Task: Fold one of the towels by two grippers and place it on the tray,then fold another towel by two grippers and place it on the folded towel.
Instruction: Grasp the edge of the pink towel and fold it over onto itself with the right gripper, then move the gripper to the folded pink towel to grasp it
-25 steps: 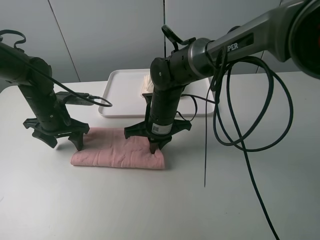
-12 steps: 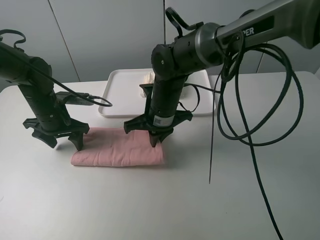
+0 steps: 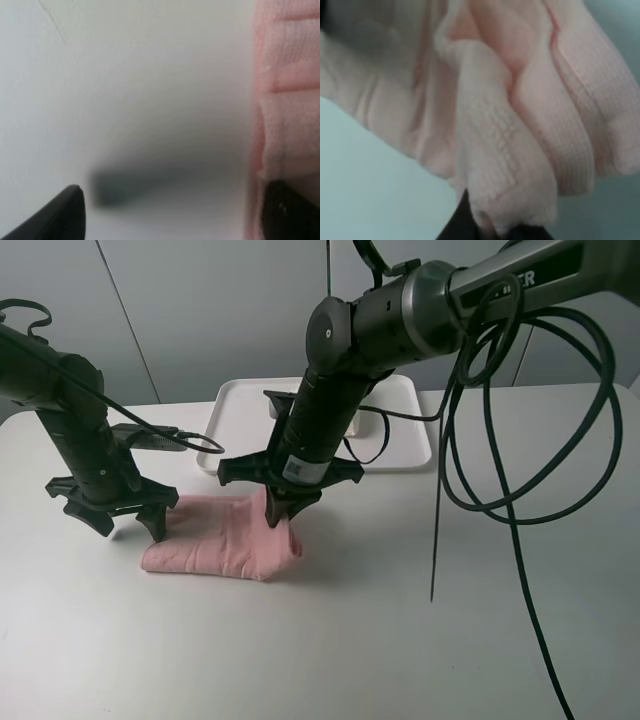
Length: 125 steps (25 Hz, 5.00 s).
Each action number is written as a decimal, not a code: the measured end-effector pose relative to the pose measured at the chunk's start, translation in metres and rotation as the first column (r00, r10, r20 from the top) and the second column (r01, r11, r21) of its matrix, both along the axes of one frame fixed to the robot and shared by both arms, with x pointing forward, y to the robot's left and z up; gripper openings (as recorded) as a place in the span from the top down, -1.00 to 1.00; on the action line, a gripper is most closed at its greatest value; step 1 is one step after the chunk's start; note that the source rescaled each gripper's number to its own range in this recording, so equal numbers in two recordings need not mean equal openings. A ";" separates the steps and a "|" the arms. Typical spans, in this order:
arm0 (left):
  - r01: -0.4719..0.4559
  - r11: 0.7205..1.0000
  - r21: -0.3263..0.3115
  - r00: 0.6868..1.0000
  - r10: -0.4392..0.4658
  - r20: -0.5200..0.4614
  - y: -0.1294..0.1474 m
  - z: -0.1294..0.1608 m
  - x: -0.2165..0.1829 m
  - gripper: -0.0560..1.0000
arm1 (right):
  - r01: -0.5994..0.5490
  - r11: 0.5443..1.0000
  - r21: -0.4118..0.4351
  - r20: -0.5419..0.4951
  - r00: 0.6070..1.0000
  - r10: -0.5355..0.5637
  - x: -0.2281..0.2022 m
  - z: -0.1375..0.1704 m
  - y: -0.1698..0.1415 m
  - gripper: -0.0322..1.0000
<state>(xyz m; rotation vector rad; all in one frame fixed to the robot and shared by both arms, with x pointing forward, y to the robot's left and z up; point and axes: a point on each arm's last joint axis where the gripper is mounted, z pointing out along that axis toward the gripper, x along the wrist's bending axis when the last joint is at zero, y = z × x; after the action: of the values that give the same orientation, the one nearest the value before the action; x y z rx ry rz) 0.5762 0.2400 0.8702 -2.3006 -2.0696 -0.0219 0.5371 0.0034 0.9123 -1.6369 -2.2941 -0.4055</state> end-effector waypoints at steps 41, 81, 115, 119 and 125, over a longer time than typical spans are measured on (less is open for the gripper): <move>0.047 0.998 -0.047 0.998 -0.049 -0.034 0.000 0.000 -0.003 -0.86 | 0.183 0.873 0.452 -0.074 0.983 -0.167 0.004 -0.033 0.052 0.84; -0.007 0.947 -0.322 0.985 0.061 0.160 0.035 0.082 0.019 -0.86 | 0.175 0.786 0.592 -0.098 0.985 -0.145 0.010 -0.021 0.054 -0.33; 0.011 0.942 -0.335 0.988 0.040 0.146 0.034 0.082 0.017 -0.86 | 0.161 0.914 0.373 -0.076 0.987 -0.143 0.030 -0.070 0.043 -0.41; 0.013 0.942 -0.336 0.988 0.039 0.147 0.034 0.082 0.017 -0.86 | 0.141 0.919 0.368 -0.065 0.990 -0.126 0.024 -0.071 0.049 -0.34; 0.013 0.942 -0.336 0.988 0.039 0.147 0.034 0.082 0.017 -0.86 | 0.105 0.931 0.351 -0.025 0.994 -0.102 0.018 -0.072 0.056 0.34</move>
<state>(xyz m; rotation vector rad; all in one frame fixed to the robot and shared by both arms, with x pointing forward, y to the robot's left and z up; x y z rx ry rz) 0.5932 0.2739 0.9526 -2.5467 -2.3223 0.1771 0.5549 0.0594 0.8402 -1.5729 -1.9898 -0.7842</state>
